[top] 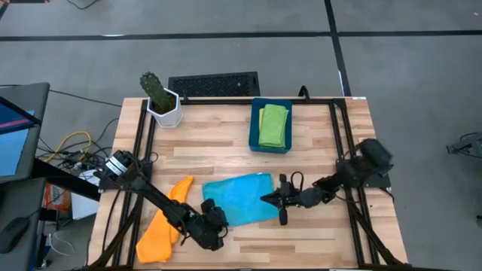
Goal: Fold microfiber towels
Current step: Fold the blue towel
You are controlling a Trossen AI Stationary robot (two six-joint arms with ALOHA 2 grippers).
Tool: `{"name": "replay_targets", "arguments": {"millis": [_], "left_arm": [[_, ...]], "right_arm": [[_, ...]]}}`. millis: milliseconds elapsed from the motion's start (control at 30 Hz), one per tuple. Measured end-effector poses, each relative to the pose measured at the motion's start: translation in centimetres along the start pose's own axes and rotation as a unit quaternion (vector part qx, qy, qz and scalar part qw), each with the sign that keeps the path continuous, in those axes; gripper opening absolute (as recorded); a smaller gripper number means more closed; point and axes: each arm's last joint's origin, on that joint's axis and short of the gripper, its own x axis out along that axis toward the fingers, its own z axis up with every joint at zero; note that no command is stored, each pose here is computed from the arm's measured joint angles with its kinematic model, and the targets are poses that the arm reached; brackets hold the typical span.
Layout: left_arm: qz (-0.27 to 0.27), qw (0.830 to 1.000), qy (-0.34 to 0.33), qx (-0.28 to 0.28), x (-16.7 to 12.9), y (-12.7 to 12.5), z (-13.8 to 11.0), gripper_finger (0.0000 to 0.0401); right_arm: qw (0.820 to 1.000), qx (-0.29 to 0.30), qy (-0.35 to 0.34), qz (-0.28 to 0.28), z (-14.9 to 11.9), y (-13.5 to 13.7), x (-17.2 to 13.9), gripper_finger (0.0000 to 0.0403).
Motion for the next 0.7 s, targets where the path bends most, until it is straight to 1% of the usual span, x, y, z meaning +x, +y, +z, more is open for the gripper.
{"name": "replay_targets", "arguments": {"millis": [100,167,233,267,333,367,433,500,567,633,700], "left_arm": [[0.006,1.000,0.010,0.021,-0.3,0.7,0.9,0.0000],[0.007,0.999,0.022,0.032,-0.6,1.1,1.3,0.0000],[0.013,0.999,0.027,0.040,-1.1,1.4,1.6,0.0000],[0.016,0.999,0.027,0.044,-1.3,1.5,1.7,0.0000],[0.023,0.998,0.028,0.054,-1.6,1.7,1.9,0.0000],[0.026,0.998,0.030,0.057,-1.6,1.8,1.9,0.0000],[0.036,0.997,0.037,0.061,-1.6,2.0,1.8,0.0000],[0.041,0.996,0.040,0.064,-1.6,2.1,1.8,0.0000],[0.048,0.996,0.037,0.065,-1.6,2.2,1.8,0.0000],[0.052,0.996,0.033,0.065,-1.6,2.3,1.7,0.0000],[0.054,0.996,0.035,0.066,-1.6,2.3,1.7,0.0000]], "right_arm": [[0.999,0.009,-0.020,0.037,-1.3,-1.0,0.8,0.0014],[0.998,0.031,-0.021,0.058,-1.8,-1.6,1.1,0.0015],[0.997,0.051,0.000,0.061,-2.6,-1.7,1.1,0.0014],[0.997,0.050,0.013,0.062,-2.9,-1.6,1.0,0.0012],[0.997,0.040,0.024,0.067,-3.2,-1.0,0.7,0.0009],[0.997,0.031,0.029,0.059,-3.1,-0.7,0.6,0.0008],[0.998,0.004,0.058,0.026,-3.3,-0.5,0.4,0.0008],[0.996,-0.019,0.081,0.010,-3.0,0.3,0.5,0.0009],[0.994,-0.042,0.102,0.009,-2.5,1.2,0.6,0.0009],[0.990,-0.064,0.127,0.005,-2.8,2.0,0.9,0.0009],[0.989,-0.075,0.131,0.007,-3.2,2.7,0.9,0.0009]]}}
